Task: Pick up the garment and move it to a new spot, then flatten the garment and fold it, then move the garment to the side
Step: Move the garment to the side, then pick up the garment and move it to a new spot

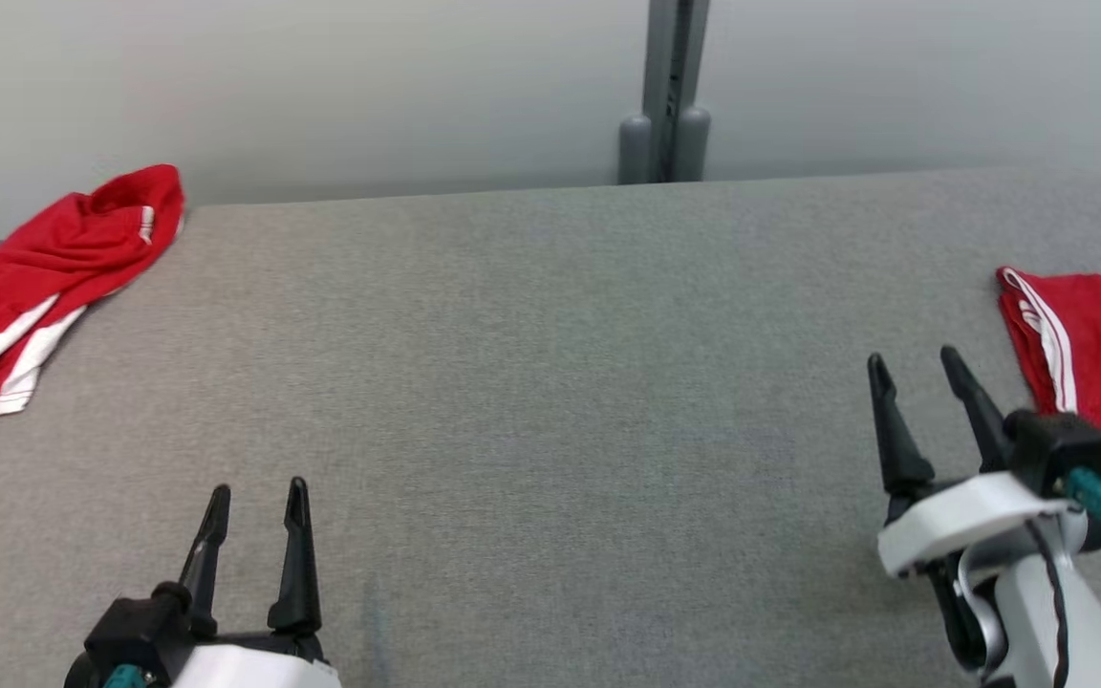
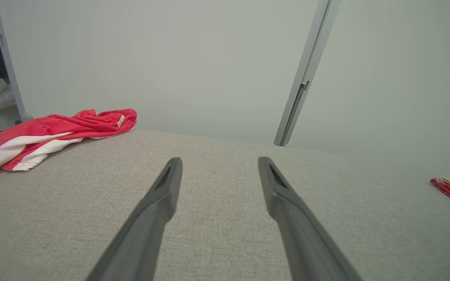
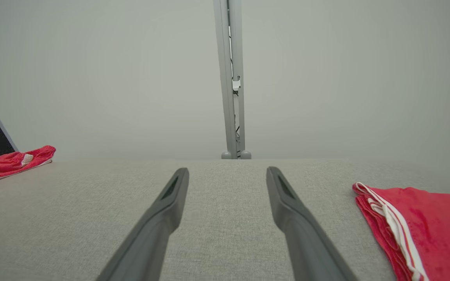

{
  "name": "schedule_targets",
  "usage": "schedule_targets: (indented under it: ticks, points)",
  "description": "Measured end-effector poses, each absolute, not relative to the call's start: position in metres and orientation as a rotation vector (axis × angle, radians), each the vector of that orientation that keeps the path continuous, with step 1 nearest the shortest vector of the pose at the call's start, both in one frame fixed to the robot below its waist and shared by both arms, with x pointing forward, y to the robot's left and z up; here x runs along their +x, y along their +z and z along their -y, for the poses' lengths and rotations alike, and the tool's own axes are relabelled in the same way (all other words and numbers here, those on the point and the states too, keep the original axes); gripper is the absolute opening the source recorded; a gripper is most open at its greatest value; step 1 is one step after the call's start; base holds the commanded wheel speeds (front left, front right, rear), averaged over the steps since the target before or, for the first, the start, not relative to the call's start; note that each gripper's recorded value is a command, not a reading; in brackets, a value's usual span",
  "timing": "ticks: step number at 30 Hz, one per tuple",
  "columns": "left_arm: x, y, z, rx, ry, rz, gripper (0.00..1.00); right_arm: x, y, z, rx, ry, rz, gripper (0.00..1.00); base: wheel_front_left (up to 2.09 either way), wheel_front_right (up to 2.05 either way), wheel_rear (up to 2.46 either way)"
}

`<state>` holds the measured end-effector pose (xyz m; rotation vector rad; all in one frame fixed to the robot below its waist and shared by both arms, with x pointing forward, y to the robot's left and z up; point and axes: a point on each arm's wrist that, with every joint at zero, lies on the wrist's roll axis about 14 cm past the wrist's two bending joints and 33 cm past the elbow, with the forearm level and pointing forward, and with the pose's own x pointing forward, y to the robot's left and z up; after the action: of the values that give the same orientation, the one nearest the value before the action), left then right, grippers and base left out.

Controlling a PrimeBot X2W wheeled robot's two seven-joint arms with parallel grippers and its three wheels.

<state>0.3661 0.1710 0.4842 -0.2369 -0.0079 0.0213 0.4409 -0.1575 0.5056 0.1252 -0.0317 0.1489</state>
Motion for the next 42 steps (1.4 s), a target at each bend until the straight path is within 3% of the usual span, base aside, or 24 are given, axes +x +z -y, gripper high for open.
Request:
schedule_targets:
  ticks: [15,42]
  points:
    - [0.334,0.468,-0.185,-0.244,0.092,-0.038,1.0,0.398,0.504,0.121,0.165,0.224,0.03,1.0,0.0,0.0,0.0]
    - [0.334,0.47,-0.183,-0.246,0.088,-0.034,1.0,0.395,0.506,0.114,0.174,0.247,0.028,1.0,0.0,0.0,0.0]
